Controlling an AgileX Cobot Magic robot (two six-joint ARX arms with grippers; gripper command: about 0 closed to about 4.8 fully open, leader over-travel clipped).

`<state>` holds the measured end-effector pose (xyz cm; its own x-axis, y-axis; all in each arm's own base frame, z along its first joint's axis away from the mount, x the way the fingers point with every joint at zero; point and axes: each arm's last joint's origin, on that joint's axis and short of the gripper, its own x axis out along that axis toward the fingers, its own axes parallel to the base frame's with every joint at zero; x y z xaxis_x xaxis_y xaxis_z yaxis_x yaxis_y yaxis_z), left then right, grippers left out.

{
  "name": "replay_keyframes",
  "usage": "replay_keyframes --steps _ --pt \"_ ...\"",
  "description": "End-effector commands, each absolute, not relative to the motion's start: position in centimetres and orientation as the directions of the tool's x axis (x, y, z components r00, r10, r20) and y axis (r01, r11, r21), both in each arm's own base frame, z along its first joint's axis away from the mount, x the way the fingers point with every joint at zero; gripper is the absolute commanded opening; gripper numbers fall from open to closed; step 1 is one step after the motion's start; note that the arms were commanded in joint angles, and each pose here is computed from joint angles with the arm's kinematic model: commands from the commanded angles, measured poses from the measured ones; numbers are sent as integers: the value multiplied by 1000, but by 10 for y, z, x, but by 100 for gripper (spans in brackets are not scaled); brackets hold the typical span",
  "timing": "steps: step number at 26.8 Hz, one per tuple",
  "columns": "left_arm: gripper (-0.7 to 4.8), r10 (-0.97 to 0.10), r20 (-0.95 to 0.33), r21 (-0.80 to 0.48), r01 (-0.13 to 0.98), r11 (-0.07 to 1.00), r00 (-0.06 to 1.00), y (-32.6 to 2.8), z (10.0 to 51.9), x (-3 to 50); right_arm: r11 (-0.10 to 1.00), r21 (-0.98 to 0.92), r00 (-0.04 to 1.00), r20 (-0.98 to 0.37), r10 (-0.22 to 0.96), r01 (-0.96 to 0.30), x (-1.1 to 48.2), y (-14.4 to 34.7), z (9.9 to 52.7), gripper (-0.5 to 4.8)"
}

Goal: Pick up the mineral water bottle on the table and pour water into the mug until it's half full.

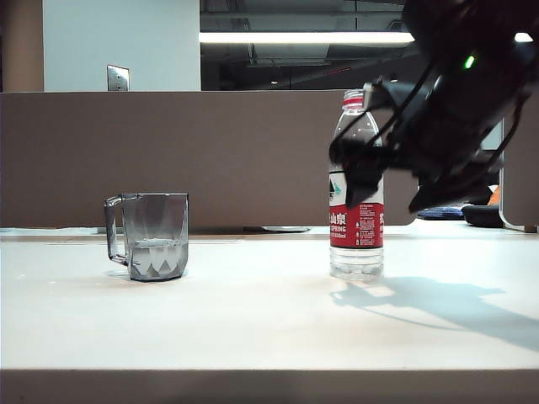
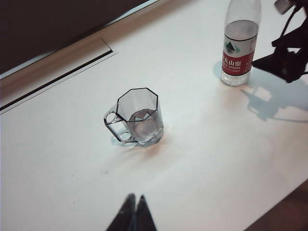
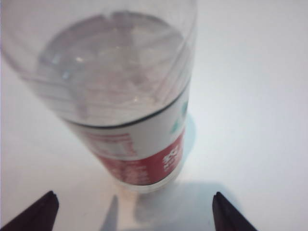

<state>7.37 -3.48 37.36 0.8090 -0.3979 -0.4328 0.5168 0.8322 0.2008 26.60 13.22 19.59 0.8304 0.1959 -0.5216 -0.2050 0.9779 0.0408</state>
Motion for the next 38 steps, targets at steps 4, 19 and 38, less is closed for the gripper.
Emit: replay_keyframes --steps 4,19,38 --pt "-5 -402 -412 196 510 838 818 -35 377 73 959 88 799 -536 272 -268 233 118 235 360" --pt "-5 -561 -304 73 606 792 770 -45 335 85 881 164 852 -226 472 -445 90 48 323 27" --pt "-5 -458 -42 19 459 888 888 -45 215 95 956 88 955 -78 287 -280 69 30 218 -6"
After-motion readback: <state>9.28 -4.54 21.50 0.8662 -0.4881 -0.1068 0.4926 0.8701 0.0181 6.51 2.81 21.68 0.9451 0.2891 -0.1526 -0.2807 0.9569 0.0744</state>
